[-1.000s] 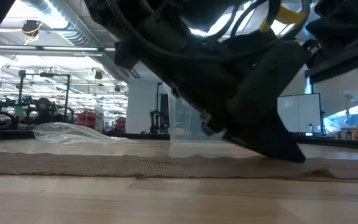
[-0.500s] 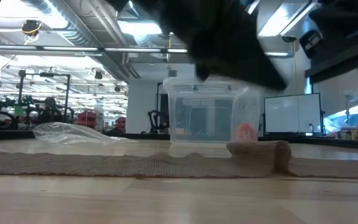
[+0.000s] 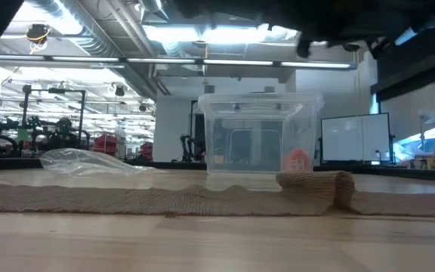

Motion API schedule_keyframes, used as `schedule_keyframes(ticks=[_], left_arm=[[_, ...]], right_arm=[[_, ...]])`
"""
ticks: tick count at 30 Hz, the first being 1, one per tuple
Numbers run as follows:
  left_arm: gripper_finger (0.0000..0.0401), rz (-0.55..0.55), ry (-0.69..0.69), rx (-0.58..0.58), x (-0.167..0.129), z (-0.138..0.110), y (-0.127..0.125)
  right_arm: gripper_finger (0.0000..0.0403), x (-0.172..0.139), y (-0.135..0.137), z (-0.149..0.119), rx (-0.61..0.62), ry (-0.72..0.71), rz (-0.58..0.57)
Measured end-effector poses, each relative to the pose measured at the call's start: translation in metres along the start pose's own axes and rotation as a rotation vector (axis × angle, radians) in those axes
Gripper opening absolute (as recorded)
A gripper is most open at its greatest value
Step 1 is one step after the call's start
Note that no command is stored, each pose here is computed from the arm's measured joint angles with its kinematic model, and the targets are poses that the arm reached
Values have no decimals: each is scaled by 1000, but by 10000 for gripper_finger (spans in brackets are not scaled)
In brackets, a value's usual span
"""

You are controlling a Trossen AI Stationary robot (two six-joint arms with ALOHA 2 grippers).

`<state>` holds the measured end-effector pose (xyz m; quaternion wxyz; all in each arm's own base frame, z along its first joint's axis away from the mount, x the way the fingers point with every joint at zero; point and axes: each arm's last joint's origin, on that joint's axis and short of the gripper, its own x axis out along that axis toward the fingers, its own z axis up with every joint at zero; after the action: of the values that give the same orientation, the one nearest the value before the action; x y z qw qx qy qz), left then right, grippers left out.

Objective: Roll bandage
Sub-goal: Roll the brown bandage

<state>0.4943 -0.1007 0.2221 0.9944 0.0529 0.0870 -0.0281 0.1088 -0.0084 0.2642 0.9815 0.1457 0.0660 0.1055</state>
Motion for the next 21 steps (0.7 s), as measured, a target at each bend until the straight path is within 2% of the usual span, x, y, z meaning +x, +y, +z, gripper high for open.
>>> schedule_keyframes(ticks=[6, 8, 11, 16, 21], left_arm=[[85, -7, 107, -39, 29, -5, 2], [110, -5, 103, -54, 37, -5, 1], [137, -1, 119, -75, 52, -21, -1], [154, -21, 147, -69, 64, -50, -5], [155, -63, 211, 49, 66, -66, -8]], right_arm=[[19, -2, 1, -2, -23, 15, 6], [36, -2, 1, -4, -20, 35, 32], [78, -2, 1, -6, -10, 60, 40], [154, -2, 1, -6, -31, 62, 40], [201, -2, 1, -8, -30, 80, 36]])
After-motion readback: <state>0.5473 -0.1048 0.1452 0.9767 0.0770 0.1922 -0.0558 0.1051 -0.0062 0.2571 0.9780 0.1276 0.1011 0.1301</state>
